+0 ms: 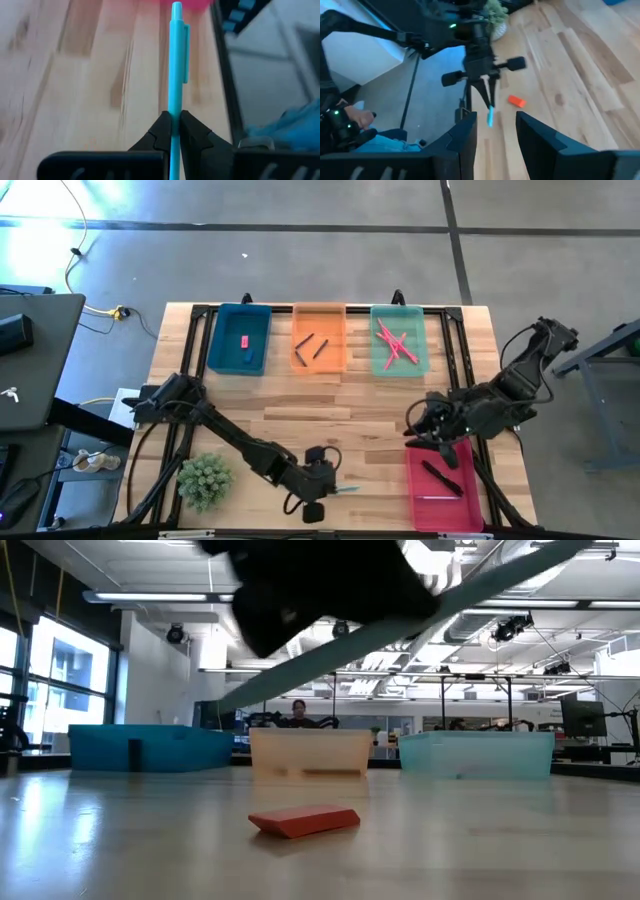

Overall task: Sort crayons/erasers/pens/pencils in bins
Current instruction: Put the blue pen into the pink bin, then put the orange eraser into the dark blue bin

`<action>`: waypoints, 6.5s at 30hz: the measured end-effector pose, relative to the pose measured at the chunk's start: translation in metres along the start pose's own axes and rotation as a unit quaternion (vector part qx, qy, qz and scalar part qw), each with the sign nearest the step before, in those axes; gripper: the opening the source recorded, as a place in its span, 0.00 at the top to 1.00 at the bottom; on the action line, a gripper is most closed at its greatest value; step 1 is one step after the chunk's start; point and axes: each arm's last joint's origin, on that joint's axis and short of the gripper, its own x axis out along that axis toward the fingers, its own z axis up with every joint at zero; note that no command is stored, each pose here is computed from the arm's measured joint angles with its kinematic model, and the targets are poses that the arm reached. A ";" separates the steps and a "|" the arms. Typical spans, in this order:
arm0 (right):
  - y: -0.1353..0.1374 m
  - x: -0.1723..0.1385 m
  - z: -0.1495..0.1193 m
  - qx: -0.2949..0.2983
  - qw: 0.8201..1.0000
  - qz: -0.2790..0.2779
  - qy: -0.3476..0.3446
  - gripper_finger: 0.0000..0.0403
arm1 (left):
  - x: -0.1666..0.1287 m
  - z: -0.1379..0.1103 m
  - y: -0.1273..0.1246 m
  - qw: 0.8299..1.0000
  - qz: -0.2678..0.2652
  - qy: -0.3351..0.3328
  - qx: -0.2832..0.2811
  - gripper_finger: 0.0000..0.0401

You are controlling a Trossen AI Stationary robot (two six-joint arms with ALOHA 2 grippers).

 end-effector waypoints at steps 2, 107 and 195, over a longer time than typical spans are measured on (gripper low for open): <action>0.006 0.004 -0.002 -0.008 1.000 0.010 -0.003 0.68 | 0.001 0.008 0.002 1.000 -0.011 -0.026 -0.011 1.00; 0.043 0.053 -0.038 -0.002 0.992 -0.072 -0.104 0.95 | -0.007 0.095 0.051 0.945 -0.096 -0.310 -0.043 0.68; 0.002 0.049 -0.126 0.166 0.873 -0.391 0.241 0.64 | -0.021 0.041 0.026 0.947 0.117 0.175 -0.243 0.49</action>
